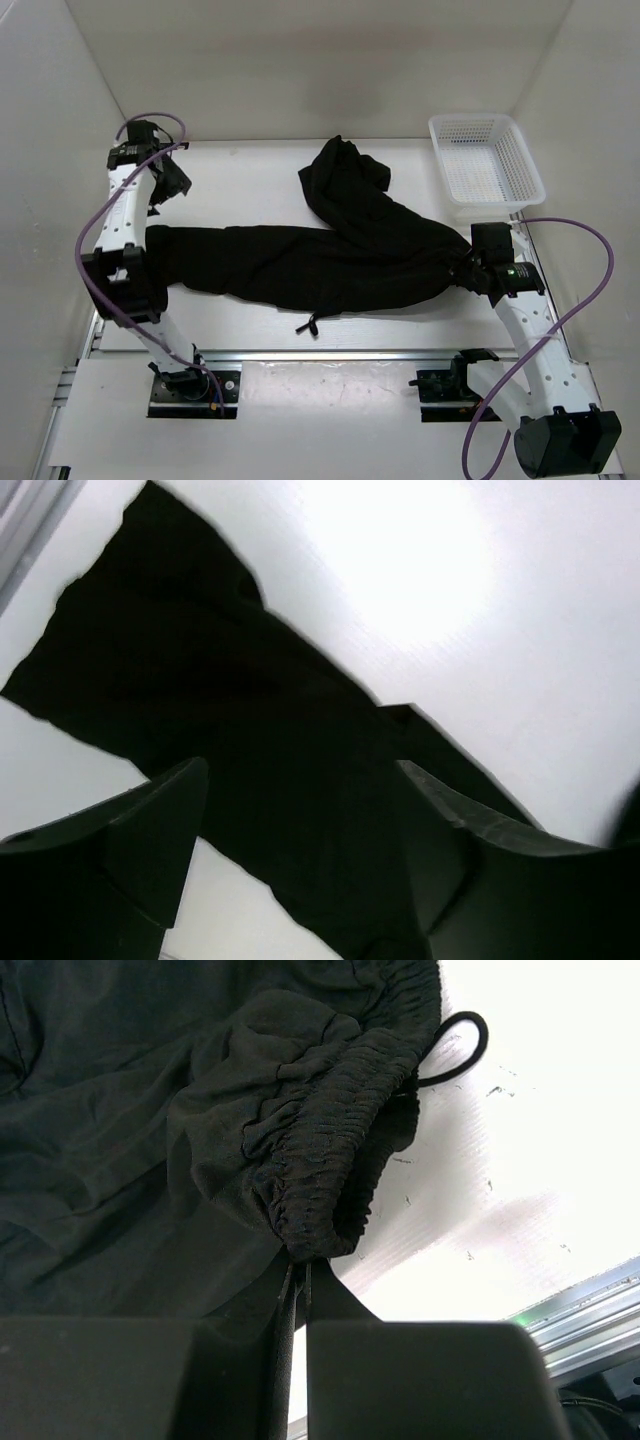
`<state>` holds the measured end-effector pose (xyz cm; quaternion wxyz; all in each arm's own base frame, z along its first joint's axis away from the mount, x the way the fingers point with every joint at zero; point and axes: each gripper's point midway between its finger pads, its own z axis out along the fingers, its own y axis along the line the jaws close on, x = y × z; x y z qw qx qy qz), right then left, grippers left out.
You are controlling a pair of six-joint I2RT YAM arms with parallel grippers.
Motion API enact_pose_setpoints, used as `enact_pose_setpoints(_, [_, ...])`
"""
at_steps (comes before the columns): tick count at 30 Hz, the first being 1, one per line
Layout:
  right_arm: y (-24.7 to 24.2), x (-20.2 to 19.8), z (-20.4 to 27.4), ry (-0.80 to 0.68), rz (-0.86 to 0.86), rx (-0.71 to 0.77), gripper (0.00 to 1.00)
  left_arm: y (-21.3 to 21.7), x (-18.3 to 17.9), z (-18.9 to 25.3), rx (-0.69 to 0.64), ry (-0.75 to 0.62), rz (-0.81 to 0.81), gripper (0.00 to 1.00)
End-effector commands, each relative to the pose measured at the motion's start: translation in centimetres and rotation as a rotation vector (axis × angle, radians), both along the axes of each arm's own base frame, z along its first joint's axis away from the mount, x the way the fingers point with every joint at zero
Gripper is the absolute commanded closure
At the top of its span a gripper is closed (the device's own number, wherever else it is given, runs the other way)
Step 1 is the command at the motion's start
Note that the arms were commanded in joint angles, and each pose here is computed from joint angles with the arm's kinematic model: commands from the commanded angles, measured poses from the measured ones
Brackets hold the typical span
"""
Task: Fold and stack the trousers
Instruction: Flatten the trousers out
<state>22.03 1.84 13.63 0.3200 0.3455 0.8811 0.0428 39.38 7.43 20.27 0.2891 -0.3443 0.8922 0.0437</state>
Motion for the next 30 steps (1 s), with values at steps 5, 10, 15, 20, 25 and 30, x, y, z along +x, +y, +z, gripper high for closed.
enact_pose_setpoints(5, [-0.2, 0.5, 0.6, -0.045, 0.004, -0.011, 1.0, 1.1, -4.2, -1.9, 0.043, 0.085, 0.058, 0.62])
enact_pose_setpoints(10, [0.0, 0.6, 0.1, -0.022, 0.011, -0.005, 1.0, 0.2, -6.2, -8.2, -0.075, 0.191, 0.076, 0.7])
enact_pose_setpoints(15, [-0.2, 0.5, 0.1, -0.022, 0.013, -0.018, 1.0, -0.8, -8.2, -14.0, -0.286, 0.306, 0.128, 0.44])
enact_pose_setpoints(20, [-0.2, 0.3, 0.5, -0.035, 0.012, -0.016, 1.0, -0.2, -11.6, -15.1, -0.325, 0.297, 0.206, 0.38])
enact_pose_setpoints(25, [-0.1, 0.1, -0.1, -0.016, 0.018, -0.011, 1.0, 0.6, -11.8, -15.1, -0.29, 0.289, 0.259, 0.38])
enact_pose_setpoints(30, [-0.2, 0.1, 0.2, -0.017, 0.013, -0.018, 1.0, 1.4, -10.8, -17.1, -0.297, 0.343, 0.287, 0.48])
